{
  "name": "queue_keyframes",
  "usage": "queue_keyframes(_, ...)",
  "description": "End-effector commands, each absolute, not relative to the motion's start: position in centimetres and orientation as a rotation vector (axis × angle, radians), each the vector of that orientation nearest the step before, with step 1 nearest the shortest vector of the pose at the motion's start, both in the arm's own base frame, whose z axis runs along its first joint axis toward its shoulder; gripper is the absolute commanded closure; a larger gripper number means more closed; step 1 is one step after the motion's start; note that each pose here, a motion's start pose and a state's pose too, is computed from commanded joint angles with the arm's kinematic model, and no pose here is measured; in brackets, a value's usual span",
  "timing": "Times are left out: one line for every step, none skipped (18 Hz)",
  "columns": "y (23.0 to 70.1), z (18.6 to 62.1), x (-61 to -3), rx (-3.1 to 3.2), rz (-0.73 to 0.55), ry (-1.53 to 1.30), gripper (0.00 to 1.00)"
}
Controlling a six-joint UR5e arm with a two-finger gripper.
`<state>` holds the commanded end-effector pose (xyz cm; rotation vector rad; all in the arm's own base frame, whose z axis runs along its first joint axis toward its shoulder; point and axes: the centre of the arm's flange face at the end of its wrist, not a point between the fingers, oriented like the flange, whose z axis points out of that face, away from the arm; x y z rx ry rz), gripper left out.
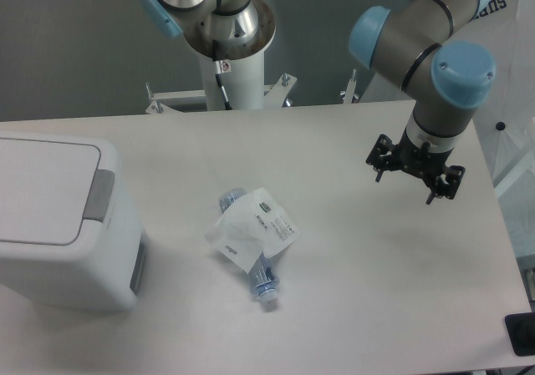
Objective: Open the trash can
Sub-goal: 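Start moving the open gripper from its raised pose toward the trash can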
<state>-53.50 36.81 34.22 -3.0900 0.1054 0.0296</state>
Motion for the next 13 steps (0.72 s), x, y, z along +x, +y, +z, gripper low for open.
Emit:
queue_keyframes(36.8,34.2,-53.5,-3.089,0.032,0.105,0.00)
queue_keyframes(36.8,34.3,-53.5,-3.089,0.034,0.105,0.00)
queue_keyframes(36.8,34.4,-53.4,-3.089,0.034,0.105,0.00)
queue_keyframes(36.9,34.6,-53.3,-3.086,0.038,0.108,0.00)
queue_keyframes(36.8,34.7,-53.3,-3.086,0.040,0.108,0.00)
queue_keyframes(37.1,34.7,-53.1,-3.087,0.038,0.113,0.00)
queue_keyframes(37.2,34.7,-53.1,-3.086,0.037,0.113,0.00)
queue_keyframes(37.3,34.6,-52.9,-3.089,0.033,0.103,0.00)
queue_keyframes(37.4,34.5,-52.7,-3.090,0.028,0.098,0.00)
queue_keyframes(37.5,34.3,-52.3,-3.091,0.024,0.094,0.00)
queue_keyframes(37.4,34.8,-51.9,-3.089,0.032,0.080,0.00)
queue_keyframes(37.5,35.4,-51.5,-3.084,0.043,0.063,0.00)
queue_keyframes(37.8,35.7,-51.0,-3.083,0.047,0.056,0.00)
